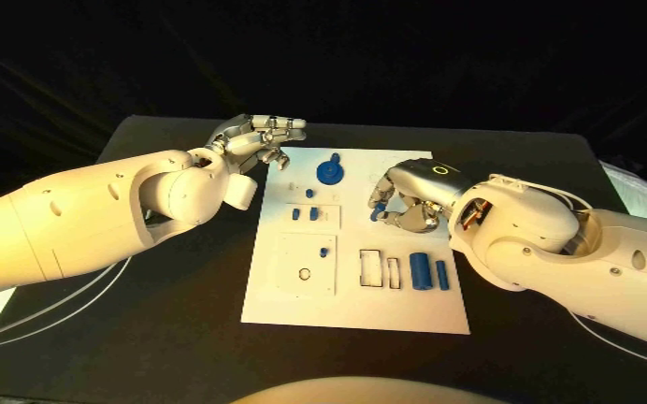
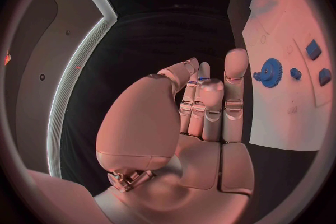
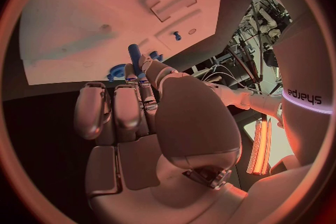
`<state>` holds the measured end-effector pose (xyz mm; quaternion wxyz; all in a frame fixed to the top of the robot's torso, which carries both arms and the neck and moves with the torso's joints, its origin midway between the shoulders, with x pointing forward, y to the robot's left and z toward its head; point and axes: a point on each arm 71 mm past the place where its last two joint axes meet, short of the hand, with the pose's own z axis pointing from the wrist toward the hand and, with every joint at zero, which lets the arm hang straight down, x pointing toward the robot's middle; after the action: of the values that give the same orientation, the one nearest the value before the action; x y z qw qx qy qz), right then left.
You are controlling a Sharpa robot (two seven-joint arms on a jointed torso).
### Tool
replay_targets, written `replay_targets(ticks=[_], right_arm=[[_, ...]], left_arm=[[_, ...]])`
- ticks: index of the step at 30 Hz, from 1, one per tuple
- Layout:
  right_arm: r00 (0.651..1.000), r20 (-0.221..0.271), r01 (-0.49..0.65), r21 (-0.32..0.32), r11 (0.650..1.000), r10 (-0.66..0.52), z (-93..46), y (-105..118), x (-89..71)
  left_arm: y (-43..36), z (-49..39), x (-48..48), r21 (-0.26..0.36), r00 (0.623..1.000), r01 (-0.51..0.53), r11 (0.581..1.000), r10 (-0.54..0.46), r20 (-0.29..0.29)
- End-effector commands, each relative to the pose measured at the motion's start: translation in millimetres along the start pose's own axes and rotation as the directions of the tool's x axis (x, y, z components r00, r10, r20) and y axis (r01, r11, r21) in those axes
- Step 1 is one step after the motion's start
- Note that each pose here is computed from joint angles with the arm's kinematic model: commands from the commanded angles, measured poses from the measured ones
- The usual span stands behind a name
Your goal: Assemble the parts on the task board
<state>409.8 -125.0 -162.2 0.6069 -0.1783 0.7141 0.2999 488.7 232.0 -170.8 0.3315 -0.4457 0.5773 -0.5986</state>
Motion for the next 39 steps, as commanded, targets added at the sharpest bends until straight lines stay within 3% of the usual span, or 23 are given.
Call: replay_targets(ticks=[1, 9, 15, 23, 39], right_arm=[[0.999, 0.006, -0.054, -0.056, 0.997, 0.054, 2.8, 16.4, 1.6], [0.995, -0.018, -0.102, -0.158, 0.982, 0.1, 14.8, 53.0, 15.4], [0.99, -0.051, -0.137, -0.197, 0.971, 0.129, 19.7, 67.4, 30.6], [0.986, -0.086, -0.161, -0.22, 0.962, 0.146, 24.8, 77.5, 44.3], [0.98, -0.151, -0.157, -0.209, 0.965, 0.127, 33.2, 80.4, 63.7]], left_arm=[[0.0, 0.7, 4.0, 0.002, 1.0, 0.005, 1.0, -0.005, -0.027], [0.3, 1.5, 4.9, 0.003, 1.0, 0.006, 1.0, -0.005, -0.028], [0.4, 2.2, 7.5, 0.003, 0.999, 0.007, 1.0, -0.007, -0.035], [0.6, 2.9, 8.3, 0.003, 0.999, 0.008, 1.0, -0.008, -0.036], [0.5, 3.4, 9.8, 0.006, 0.999, 0.009, 1.0, -0.008, -0.039]])
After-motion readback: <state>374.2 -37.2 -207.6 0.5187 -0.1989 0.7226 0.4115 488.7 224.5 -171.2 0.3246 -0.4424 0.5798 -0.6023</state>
